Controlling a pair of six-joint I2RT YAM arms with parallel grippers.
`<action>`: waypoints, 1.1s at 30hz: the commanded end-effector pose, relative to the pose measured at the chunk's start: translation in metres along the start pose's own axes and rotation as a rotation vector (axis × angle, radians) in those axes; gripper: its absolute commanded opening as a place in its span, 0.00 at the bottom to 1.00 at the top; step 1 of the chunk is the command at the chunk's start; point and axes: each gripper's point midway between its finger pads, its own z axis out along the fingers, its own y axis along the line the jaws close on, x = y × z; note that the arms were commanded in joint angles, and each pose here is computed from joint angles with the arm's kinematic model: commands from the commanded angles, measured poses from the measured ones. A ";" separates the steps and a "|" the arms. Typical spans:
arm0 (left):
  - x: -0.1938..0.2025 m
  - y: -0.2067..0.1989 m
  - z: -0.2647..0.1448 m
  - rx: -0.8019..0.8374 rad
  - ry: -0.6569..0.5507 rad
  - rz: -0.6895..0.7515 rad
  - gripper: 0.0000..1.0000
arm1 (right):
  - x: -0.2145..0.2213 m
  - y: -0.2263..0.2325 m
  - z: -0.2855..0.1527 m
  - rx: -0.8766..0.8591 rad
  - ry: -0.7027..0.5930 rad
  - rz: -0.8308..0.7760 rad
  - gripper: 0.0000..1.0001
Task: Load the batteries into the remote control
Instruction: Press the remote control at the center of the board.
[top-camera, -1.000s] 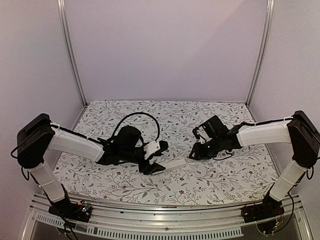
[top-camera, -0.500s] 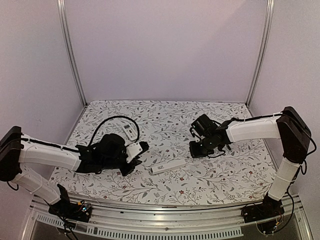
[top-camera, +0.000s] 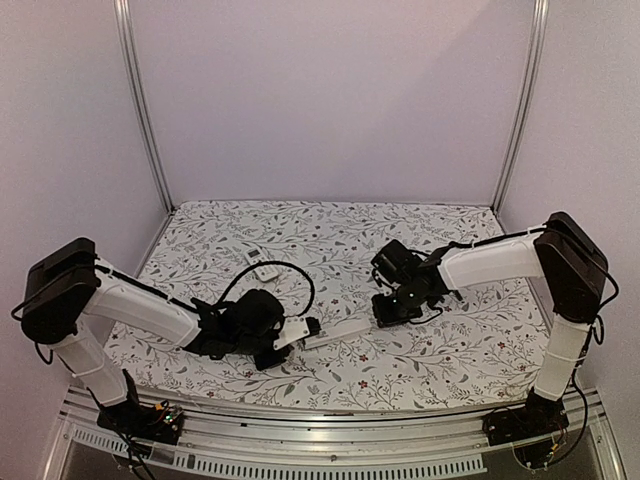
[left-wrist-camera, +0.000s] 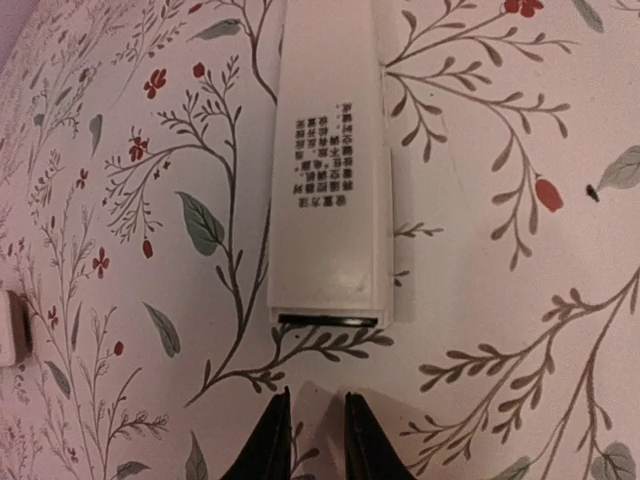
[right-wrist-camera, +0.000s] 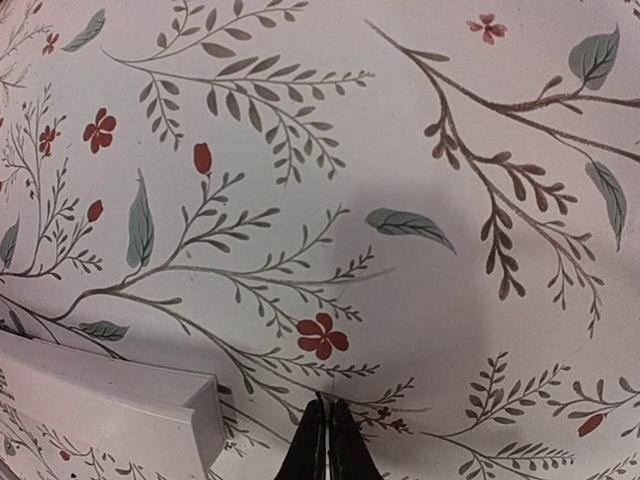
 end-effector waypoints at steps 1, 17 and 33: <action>-0.014 -0.010 0.005 0.015 -0.023 0.079 0.18 | 0.006 0.007 0.003 0.000 0.026 -0.011 0.03; -0.014 -0.004 0.022 -0.030 -0.007 0.160 0.15 | 0.001 0.018 0.006 0.004 0.021 -0.038 0.02; -0.012 -0.005 0.019 -0.031 -0.014 0.163 0.15 | 0.008 0.001 0.001 0.068 0.027 -0.022 0.01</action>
